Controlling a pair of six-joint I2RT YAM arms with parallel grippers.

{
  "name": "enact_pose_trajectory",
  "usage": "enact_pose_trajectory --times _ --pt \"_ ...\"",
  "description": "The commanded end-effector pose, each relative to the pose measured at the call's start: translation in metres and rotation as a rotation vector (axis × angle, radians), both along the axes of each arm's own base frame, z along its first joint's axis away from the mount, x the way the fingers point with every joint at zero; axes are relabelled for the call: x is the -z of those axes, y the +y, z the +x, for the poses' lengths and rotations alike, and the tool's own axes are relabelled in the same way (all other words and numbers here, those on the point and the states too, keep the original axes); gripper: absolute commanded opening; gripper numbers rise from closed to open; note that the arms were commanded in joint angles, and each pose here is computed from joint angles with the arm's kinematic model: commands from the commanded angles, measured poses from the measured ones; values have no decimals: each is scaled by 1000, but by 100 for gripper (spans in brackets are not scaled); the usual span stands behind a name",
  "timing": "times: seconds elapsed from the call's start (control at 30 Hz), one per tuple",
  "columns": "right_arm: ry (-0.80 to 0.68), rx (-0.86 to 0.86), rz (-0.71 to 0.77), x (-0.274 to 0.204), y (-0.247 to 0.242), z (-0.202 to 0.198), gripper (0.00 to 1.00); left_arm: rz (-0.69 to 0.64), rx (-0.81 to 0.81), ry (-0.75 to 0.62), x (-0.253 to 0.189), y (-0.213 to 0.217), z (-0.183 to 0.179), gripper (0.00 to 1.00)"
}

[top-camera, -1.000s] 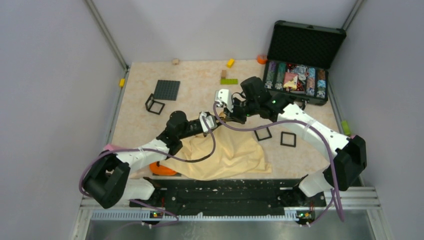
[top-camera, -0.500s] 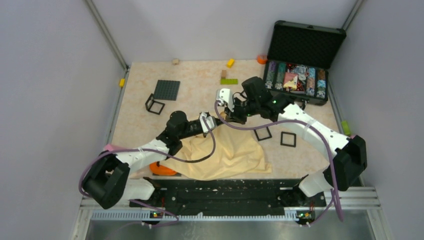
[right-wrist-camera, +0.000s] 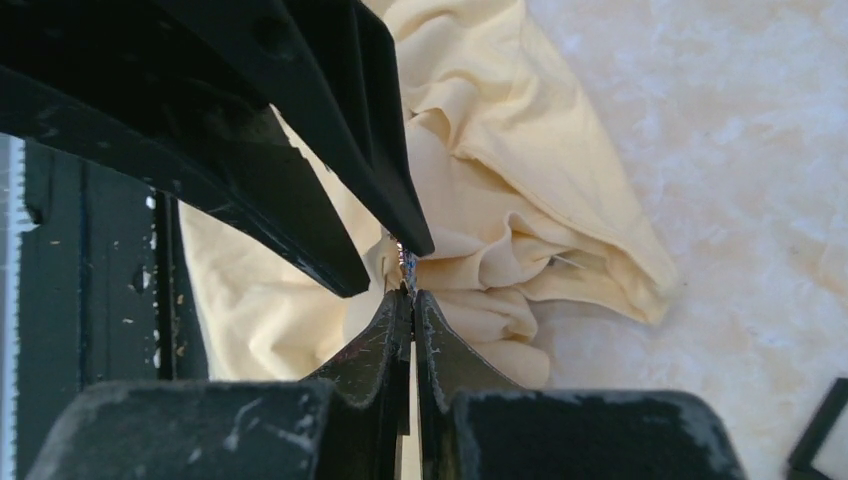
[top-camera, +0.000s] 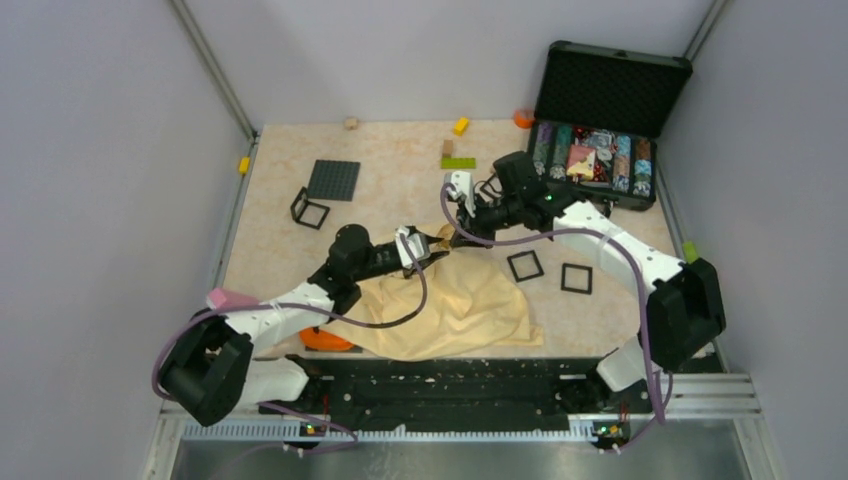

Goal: Remove the brooch from the garment

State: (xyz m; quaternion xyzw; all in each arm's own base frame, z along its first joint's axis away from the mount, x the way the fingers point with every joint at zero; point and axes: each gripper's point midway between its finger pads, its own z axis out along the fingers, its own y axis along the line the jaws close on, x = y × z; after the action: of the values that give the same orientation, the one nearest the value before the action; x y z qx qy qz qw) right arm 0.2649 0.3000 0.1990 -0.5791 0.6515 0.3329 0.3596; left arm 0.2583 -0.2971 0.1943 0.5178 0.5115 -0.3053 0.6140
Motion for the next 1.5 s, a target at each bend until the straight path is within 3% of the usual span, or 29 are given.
enact_pose_trajectory --times 0.0,0.2,0.37,0.5,0.6,0.7,0.83,1.03,1.17,1.47 --pt "82 29 36 -5 6 16 0 -61 21 -126 -31 1 -9 37" --pt "188 71 25 -6 7 13 0 -46 -12 -175 -34 7 -7 41" --pt "198 125 38 -19 6 17 0 -3 -1 -166 -22 6 -11 55" --pt "197 117 37 -28 6 15 0 65 -29 -158 -8 2 -6 58" --pt "187 136 29 -28 4 18 0 39 -51 -166 -13 2 -3 66" --pt "117 145 3 -26 -3 24 0 -26 -128 -156 -25 11 2 72" --pt "-41 192 65 -40 -9 34 0 -63 -222 -89 -25 21 12 75" --pt "-144 242 138 -59 -7 48 0 -202 -307 38 -23 34 17 81" --pt "-183 237 200 -65 -5 46 0 -209 -281 112 -12 27 18 81" --pt "-208 222 250 -71 -2 42 0 -203 -249 123 -18 8 36 65"
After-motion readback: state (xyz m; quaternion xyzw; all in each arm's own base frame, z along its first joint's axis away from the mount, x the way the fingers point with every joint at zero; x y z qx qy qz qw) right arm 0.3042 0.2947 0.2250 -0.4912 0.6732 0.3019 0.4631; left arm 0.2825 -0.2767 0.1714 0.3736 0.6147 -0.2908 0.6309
